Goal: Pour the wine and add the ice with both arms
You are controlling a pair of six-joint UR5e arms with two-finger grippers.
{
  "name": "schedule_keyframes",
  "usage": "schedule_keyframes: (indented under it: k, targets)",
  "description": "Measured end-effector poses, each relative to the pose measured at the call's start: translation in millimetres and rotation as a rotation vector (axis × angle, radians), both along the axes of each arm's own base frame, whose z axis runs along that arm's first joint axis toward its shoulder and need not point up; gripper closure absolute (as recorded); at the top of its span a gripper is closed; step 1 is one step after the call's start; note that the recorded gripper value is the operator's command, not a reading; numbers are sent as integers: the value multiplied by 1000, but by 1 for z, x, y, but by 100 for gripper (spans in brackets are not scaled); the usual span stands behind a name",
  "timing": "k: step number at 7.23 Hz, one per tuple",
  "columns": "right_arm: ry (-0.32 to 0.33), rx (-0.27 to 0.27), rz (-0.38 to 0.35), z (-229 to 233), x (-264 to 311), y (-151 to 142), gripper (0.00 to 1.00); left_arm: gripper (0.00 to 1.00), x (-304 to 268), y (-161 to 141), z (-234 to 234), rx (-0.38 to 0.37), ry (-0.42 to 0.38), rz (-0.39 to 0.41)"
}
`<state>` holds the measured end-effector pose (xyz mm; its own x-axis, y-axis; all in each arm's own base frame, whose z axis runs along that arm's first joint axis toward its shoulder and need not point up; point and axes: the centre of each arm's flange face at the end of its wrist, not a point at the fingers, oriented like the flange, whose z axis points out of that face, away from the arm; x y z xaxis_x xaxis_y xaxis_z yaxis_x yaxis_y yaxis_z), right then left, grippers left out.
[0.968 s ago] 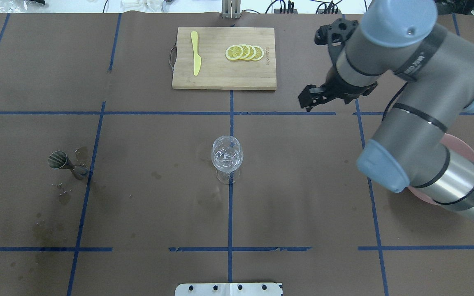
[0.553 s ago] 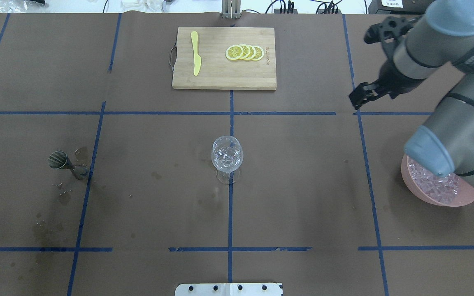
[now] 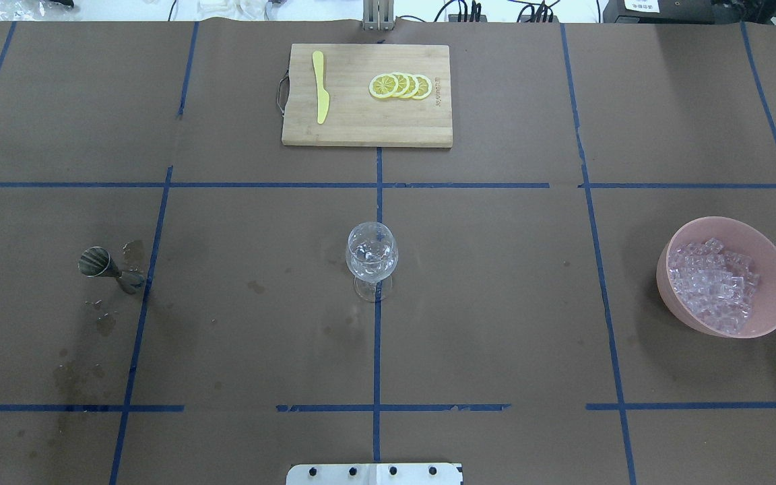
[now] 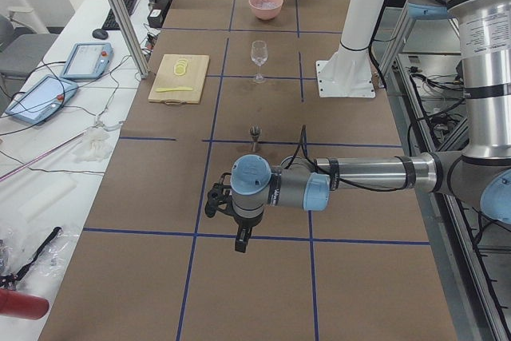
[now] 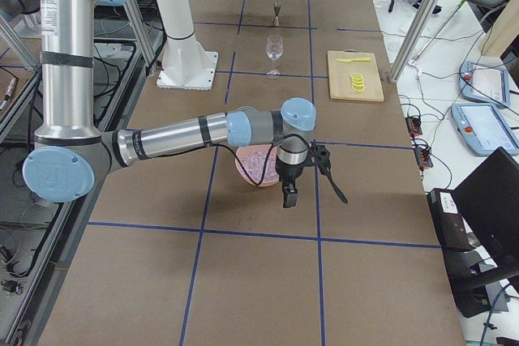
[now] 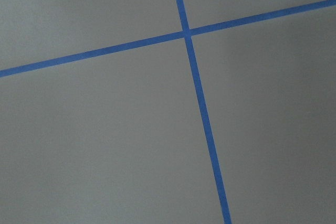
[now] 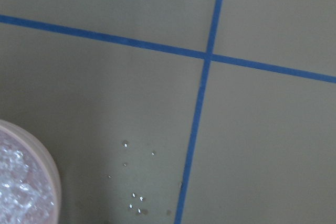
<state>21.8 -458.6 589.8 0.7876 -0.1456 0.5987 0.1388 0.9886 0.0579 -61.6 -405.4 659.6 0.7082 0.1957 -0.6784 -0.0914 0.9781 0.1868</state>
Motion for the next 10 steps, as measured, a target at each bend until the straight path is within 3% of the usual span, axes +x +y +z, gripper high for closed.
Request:
schedule_keyframes:
  k: [2,4,7,10]
  targets:
    - [-41,-46,14,50,39,38,0,0,0,4,-1,-7,6,-1]
    - [-54,-42,48,84,48,65,0,0,0,4,-3,-4,7,-1]
    - [-66,-56,131,81,48,65,0,0,0,4,-4,-1,7,0]
    - [-79,-34,138,74,47,59,0,0,0,3,-5,4,7,1]
